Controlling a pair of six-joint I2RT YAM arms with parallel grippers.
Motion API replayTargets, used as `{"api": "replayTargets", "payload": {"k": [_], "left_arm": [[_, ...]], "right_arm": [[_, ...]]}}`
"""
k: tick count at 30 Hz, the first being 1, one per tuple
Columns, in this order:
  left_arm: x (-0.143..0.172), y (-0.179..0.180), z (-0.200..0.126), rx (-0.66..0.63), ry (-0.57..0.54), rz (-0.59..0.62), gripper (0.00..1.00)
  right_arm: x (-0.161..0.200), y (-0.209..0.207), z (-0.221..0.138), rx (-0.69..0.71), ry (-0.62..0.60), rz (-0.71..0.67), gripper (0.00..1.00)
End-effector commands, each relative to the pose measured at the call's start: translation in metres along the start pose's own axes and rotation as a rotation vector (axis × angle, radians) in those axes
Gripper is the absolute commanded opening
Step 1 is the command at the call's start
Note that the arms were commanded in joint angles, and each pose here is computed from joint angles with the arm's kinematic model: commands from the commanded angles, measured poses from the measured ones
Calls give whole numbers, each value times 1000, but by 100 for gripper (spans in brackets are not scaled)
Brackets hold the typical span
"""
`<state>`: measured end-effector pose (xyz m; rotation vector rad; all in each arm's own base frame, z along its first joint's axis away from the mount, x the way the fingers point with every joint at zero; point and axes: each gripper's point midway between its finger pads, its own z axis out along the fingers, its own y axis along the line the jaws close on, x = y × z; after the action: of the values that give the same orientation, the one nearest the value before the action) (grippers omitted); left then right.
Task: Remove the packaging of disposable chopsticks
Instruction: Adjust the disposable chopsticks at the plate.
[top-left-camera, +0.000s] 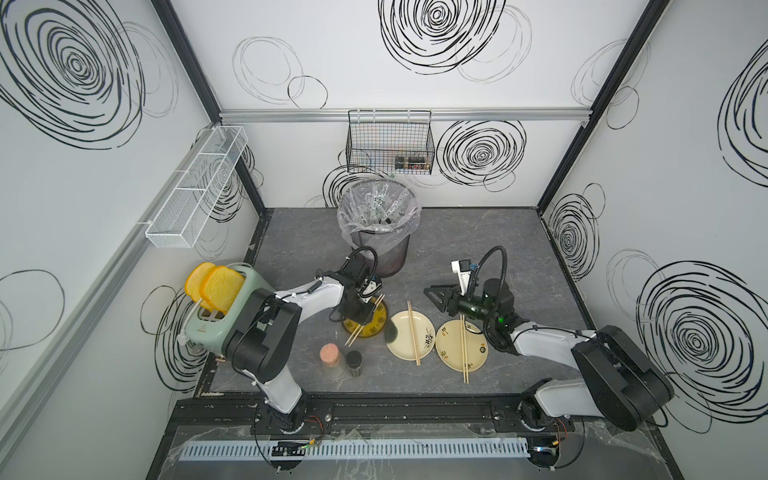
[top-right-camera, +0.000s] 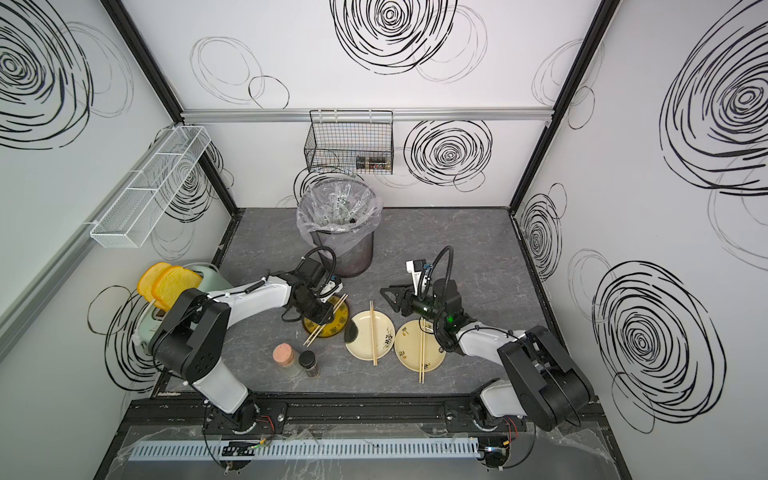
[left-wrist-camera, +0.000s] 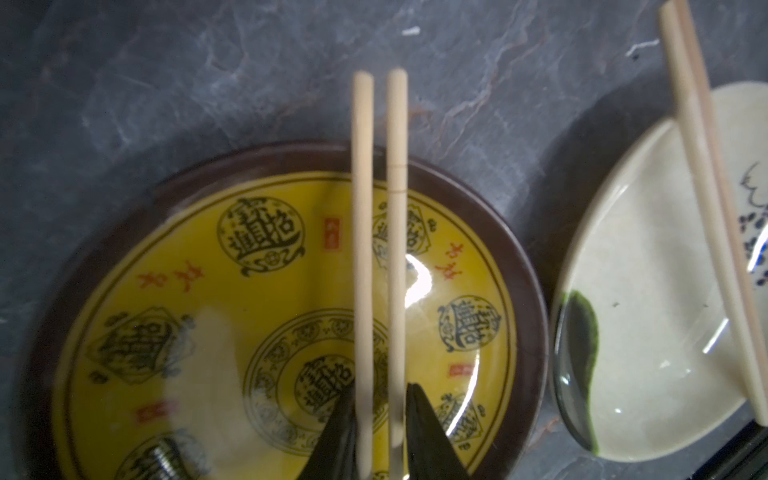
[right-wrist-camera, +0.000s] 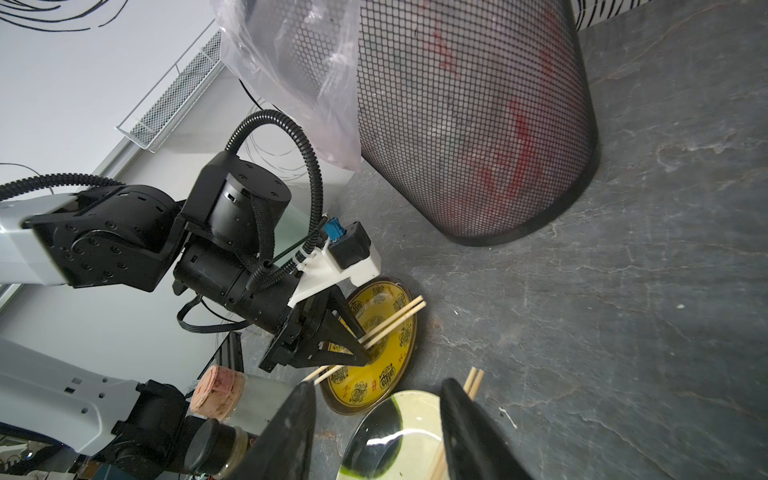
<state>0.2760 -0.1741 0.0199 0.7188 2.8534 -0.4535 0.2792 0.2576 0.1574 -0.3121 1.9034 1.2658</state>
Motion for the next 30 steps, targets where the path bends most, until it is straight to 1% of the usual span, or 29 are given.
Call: {"api": "replayTargets", "payload": {"k": [1,3,15,19,25,28,30], "left_arm": [[-8,4,-6,-11,-32,5,30],[-11,2,-10,-16,-44,10,32],[-29,-4,-32,-28,-112,26,35],[-36,-11,-44,-15,-161,37,35],[-46,-23,-67,22,-258,64,36],[-48,-31,-78,53,-310,79,36],[-49,-40,-87,94,-359,92,37]], "right_arm": [[-10,8,3,-18,-18,-21,51],[-10,7,3,-15,-19,-20,52],[-9,8,5,-3,-14,-39,51],[-8,6,6,5,-6,-42,51],[-9,8,6,27,1,-81,52],[-12,2,3,78,-6,-116,52],[-14,-11,1,165,-15,-150,52]]}}
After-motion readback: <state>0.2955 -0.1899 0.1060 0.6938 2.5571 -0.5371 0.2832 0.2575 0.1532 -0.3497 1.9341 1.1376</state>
